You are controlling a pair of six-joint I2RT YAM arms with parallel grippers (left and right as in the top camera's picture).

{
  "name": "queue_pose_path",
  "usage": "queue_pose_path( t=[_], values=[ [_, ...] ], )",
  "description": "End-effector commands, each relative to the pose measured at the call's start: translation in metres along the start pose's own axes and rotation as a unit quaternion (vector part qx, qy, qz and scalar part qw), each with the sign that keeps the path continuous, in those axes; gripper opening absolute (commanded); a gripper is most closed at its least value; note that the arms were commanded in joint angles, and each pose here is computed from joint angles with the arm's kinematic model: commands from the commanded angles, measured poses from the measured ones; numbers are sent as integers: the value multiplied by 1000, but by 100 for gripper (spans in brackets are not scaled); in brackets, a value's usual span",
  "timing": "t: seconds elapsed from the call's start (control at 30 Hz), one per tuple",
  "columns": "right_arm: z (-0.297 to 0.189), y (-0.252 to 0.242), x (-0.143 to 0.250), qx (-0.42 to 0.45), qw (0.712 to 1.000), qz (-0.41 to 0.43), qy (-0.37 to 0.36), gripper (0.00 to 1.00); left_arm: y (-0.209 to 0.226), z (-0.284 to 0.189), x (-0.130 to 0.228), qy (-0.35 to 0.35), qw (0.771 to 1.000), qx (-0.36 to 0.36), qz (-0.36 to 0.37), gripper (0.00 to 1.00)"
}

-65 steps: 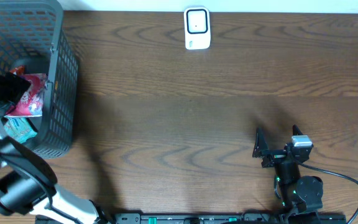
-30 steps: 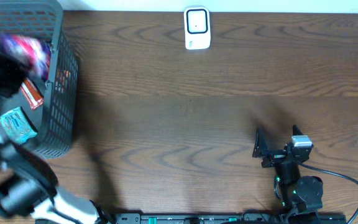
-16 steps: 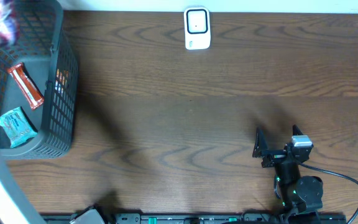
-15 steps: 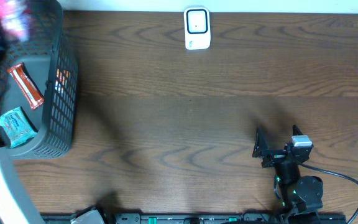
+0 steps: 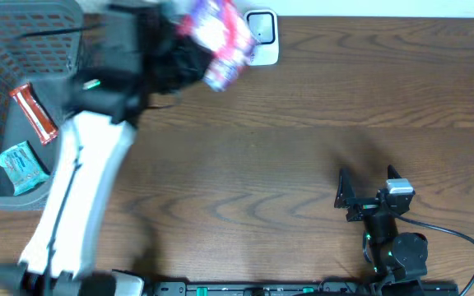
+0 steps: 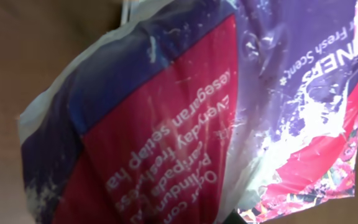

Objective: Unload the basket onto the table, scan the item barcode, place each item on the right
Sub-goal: 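Lift the snack bag out and place it on the table center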

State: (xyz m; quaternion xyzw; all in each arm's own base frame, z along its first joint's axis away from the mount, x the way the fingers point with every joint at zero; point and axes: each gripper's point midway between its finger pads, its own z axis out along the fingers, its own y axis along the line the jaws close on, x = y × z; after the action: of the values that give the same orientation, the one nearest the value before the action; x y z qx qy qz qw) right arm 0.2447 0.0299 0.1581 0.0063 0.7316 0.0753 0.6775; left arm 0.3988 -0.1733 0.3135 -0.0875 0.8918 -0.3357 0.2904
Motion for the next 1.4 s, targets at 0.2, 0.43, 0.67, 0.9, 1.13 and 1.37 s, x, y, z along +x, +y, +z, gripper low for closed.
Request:
queue_pose_path(
  t=[0.2, 0.43, 0.67, 0.9, 1.13, 1.37],
  values=[
    [0, -4, 0, 9, 1000, -4, -2, 99, 16, 136, 103, 176, 981, -55, 58, 8],
    [0, -4, 0, 9, 1000, -4, -2, 99, 39, 178, 150, 247, 960, -74, 111, 86],
    [0, -4, 0, 9, 1000, -4, -2, 99, 38, 145, 97, 190, 972, -58, 127, 92],
    [0, -4, 0, 9, 1000, -4, -2, 99, 45, 30, -29, 3, 995, -50, 91, 93],
    [0, -4, 0, 9, 1000, -4, -2, 99, 83, -148, -124, -243, 963, -95, 60, 93],
    [0, -4, 0, 9, 1000, -4, -2, 99, 214, -280, -125, -357, 869, -334, -75, 93]
  ],
)
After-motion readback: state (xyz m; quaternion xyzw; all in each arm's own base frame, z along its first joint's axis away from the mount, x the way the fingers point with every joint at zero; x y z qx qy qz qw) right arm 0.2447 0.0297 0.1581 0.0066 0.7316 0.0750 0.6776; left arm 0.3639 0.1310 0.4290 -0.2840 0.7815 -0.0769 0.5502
